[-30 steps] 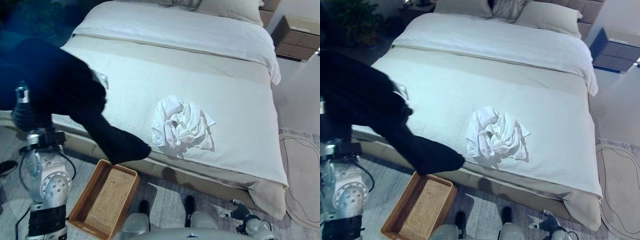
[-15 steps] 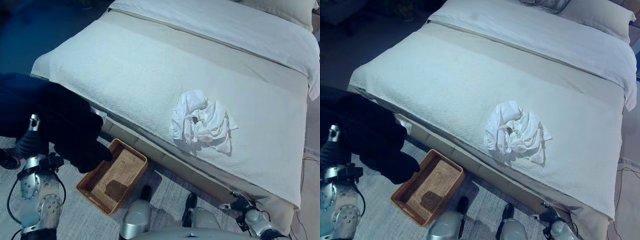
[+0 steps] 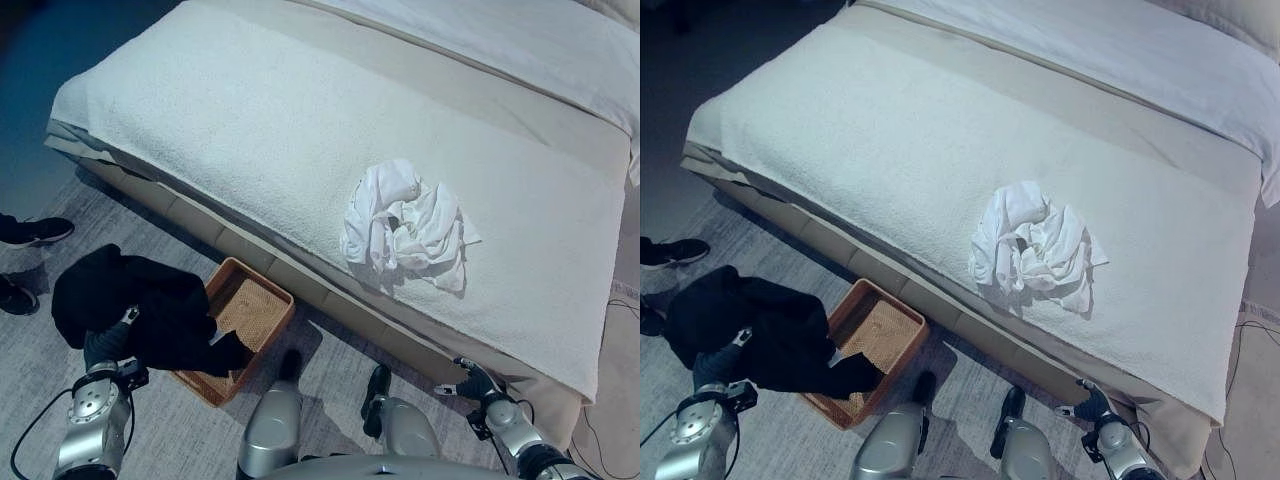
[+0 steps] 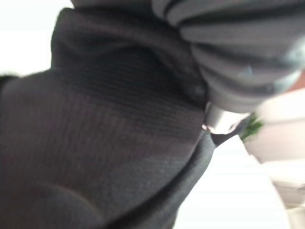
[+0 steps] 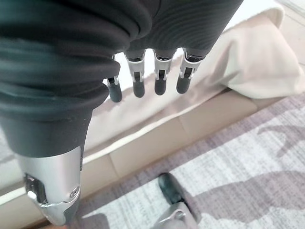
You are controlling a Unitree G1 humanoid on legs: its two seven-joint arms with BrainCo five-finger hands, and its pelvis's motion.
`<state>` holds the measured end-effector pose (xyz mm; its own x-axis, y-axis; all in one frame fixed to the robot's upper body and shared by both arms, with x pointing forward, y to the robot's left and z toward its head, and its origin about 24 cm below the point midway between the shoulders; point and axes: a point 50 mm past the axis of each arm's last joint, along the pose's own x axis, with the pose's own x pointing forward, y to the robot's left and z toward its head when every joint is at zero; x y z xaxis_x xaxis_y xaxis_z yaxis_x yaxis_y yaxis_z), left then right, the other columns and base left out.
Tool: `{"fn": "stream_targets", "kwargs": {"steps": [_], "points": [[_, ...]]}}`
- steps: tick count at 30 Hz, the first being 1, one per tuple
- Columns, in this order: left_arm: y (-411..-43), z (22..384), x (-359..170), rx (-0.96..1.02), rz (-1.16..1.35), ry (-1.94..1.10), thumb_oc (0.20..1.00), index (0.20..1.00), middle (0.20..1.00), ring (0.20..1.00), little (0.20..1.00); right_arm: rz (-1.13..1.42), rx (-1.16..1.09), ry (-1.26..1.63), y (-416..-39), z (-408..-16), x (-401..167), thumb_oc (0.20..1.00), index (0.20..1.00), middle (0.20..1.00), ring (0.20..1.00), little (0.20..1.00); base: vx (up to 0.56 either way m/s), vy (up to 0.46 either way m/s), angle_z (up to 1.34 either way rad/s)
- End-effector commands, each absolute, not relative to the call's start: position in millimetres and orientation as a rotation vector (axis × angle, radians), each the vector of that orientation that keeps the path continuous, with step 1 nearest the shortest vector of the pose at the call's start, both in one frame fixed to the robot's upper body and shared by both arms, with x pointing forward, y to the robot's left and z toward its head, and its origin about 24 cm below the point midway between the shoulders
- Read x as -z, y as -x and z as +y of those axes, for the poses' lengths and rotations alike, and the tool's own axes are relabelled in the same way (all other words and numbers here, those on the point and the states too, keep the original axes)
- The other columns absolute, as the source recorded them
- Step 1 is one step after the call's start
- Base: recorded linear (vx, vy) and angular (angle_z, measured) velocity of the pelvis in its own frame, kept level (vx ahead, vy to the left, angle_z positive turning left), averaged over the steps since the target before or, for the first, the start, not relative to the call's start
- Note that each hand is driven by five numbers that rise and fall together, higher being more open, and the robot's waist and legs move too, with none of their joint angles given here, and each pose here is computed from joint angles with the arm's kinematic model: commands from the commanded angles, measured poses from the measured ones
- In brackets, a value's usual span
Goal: Pick up clothes into the bucket
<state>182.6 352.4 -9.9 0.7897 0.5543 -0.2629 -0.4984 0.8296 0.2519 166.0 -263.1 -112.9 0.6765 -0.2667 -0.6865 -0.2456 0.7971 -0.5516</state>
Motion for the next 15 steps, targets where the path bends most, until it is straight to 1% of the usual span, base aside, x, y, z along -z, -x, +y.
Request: {"fn": "stream_targets", "kwargs": {"steps": [1, 6, 8, 11, 15], "points": [[-198, 373, -28, -0.647, 0.204, -0.376, 0.2, 0.2, 0.2, 0.2, 0.2, 0.76, 0.023, 0.72, -177, -268, 101, 1.0, 1.0, 1.0, 1.0, 1.0, -0.04, 0.031, -0.05], [-210, 382, -31, -0.721, 0.247, -0.565, 0.2, 0.2, 0.2, 0.2, 0.2, 0.677, 0.052, 0.723, -192, -265, 91, 1.0, 1.0, 1.0, 1.0, 1.0, -0.05, 0.026, -0.03], [-215, 386, -40, -0.698, 0.258, -0.761, 0.2, 0.2, 0.2, 0.2, 0.2, 0.633, 0.063, 0.727, -199, -265, 84, 1.0, 1.0, 1.0, 1.0, 1.0, -0.06, 0.052, -0.03], [-220, 386, -41, -0.712, 0.267, -0.813, 0.2, 0.2, 0.2, 0.2, 0.2, 0.592, 0.084, 0.733, -209, -266, 77, 1.0, 1.0, 1.0, 1.0, 1.0, -0.07, 0.073, -0.12], [-219, 388, -35, -0.746, 0.303, -0.805, 0.2, 0.2, 0.2, 0.2, 0.2, 0.542, 0.084, 0.75, -220, -266, 67, 1.0, 1.0, 1.0, 1.0, 1.0, -0.06, 0.088, -0.34]]}}
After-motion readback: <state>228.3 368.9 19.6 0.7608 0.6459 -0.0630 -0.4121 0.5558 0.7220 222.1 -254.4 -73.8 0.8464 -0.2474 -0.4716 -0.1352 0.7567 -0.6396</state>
